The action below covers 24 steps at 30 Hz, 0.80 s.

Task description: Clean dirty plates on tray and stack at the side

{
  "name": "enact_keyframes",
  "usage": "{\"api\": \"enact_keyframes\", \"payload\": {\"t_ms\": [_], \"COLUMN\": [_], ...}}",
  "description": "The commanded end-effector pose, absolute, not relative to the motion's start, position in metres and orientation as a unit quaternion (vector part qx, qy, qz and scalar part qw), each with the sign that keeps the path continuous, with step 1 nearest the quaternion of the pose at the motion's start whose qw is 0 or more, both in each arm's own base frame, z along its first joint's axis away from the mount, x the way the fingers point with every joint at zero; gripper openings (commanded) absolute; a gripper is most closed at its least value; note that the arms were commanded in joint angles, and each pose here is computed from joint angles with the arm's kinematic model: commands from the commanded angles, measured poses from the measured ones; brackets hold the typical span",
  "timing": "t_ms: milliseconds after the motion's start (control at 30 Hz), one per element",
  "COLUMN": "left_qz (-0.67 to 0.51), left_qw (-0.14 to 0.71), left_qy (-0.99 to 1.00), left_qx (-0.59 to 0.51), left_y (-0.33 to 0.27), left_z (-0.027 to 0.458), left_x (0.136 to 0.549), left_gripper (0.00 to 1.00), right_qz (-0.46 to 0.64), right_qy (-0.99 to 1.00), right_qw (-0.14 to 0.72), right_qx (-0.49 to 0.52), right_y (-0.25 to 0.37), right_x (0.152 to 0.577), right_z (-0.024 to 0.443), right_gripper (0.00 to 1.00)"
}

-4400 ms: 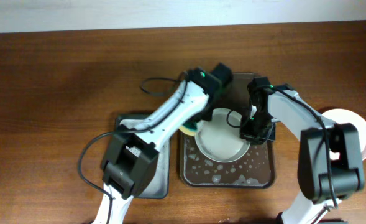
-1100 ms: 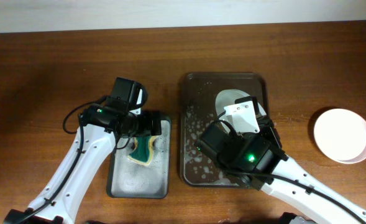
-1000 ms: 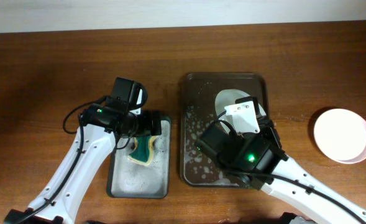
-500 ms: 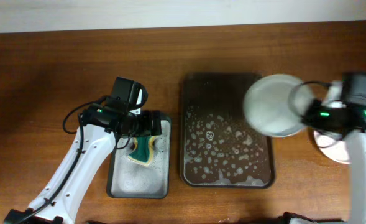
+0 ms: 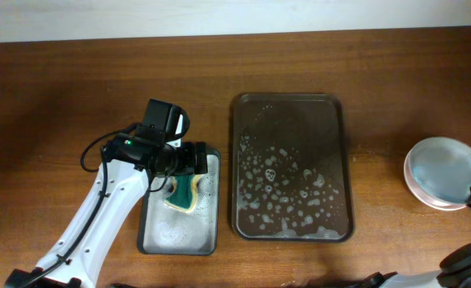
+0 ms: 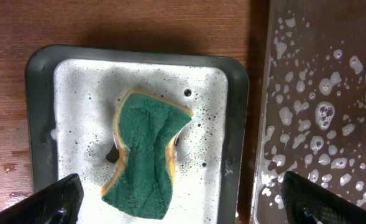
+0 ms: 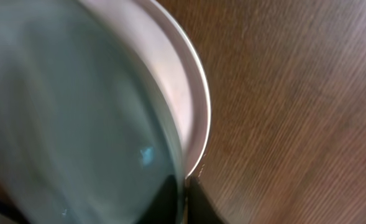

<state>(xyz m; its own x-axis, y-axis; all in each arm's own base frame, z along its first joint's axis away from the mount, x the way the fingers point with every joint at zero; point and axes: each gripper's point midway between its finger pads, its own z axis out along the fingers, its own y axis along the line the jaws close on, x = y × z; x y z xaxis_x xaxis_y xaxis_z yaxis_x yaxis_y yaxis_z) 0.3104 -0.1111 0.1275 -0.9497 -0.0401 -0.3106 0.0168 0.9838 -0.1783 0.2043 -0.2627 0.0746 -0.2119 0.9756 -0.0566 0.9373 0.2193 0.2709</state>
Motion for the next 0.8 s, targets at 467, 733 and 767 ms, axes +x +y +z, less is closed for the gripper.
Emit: {"api": "enact_keyframes", "payload": {"t_ms": [467,733,767], "left_qz": [-0.098,-0.098,-0.098], "left_qw": [0.171,0.171,0.171], "left_qy": [0.98,0.98,0.98], "left_qx": [-0.001,-0.001,-0.001], "left_y": [-0.113,-0.113,-0.113], "left_z": [0.138,0.138,0.138], "left_x": [0.313,0.313,0.313], "left_gripper": [1.0,1.0,1.0], "right_qz": [0.186,0.153,0.142], "right_qy": [0.882,0.941,0.946], "right_qw": [0.373,0.301,0.291], "right_qx": [0.219,-0.007,-0.032], "right_y": [-0.075,0.036,0.043], "right_x": [0.28,0.249,0.248], "right_z": [0.269,0.254,0.249], "right_gripper": [0.5,0.5,0.51]}}
